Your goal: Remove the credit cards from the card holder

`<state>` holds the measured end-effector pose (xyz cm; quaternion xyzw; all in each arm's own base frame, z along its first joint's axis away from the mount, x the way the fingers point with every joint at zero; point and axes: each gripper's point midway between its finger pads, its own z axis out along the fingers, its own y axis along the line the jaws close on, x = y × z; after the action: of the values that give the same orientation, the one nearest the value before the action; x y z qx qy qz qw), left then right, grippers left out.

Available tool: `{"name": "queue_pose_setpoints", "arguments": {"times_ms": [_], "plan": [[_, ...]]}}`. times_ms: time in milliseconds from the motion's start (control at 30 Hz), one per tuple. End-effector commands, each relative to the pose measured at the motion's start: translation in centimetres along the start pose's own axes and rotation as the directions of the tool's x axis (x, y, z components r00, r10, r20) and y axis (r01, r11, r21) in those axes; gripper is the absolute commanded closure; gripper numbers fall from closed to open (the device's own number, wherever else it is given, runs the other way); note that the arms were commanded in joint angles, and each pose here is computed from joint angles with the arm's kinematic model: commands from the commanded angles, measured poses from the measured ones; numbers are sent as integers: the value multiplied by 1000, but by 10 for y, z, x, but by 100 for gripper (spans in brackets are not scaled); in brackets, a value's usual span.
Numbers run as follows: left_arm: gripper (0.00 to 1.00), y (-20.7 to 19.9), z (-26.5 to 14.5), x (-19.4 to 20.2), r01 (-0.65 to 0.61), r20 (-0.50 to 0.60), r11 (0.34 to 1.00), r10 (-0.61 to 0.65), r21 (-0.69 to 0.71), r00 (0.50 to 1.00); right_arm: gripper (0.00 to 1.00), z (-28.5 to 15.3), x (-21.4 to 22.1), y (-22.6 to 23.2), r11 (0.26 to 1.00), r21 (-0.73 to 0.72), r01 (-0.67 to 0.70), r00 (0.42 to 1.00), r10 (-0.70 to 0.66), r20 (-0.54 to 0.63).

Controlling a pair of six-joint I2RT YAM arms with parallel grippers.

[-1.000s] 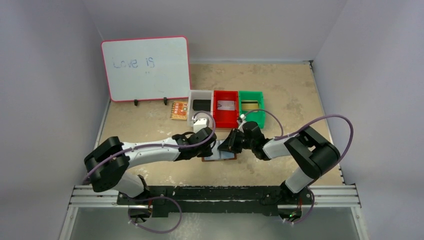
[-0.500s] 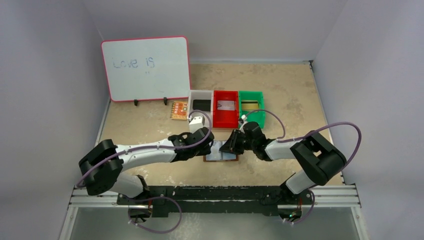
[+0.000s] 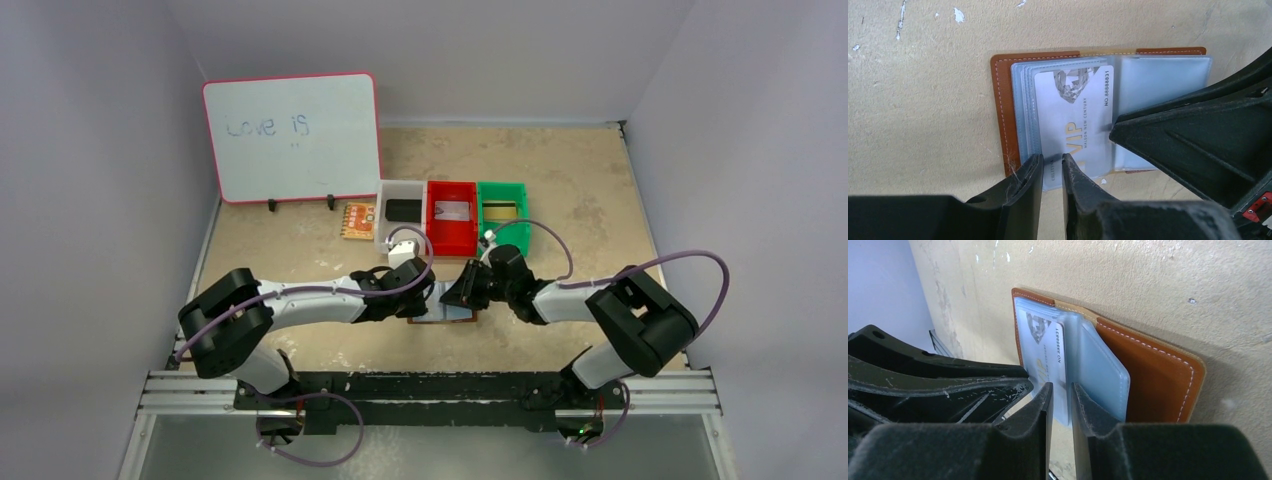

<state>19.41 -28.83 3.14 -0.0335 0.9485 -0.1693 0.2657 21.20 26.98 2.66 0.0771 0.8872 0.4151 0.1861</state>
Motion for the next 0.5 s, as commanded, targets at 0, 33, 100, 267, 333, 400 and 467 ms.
{"name": "queue_pose_setpoints", "arguments": {"times_ms": [0,33,100,267,333,400,467], "plan": [[81,-3,1,-1,-15,3,1000,15,3,1000,78,-2,1,9,999,-45,17,1000,-17,3],[82,-1,1,0,-17,1,1000,17,-4,1000,78,-1,1,9,999,-45,16,1000,-16,-1],[82,0,2,2,-21,-4,1000,21,-8,1000,78,1,2,8,999,-48,13,1000,-13,-8],[83,1,4,4,-34,-13,999,34,-8,999,78,5,5,9,998,-67,9,1000,-11,-27],[84,2,5,5,-36,-17,999,35,-14,999,79,6,6,7,998,-63,8,999,-10,-32],[85,3,5,6,-36,-20,999,35,-15,999,80,7,6,5,999,-53,7,999,-9,-34],[86,4,5,6,-36,-20,999,35,-18,999,86,6,6,5,998,-56,9,999,-11,-33]]}}
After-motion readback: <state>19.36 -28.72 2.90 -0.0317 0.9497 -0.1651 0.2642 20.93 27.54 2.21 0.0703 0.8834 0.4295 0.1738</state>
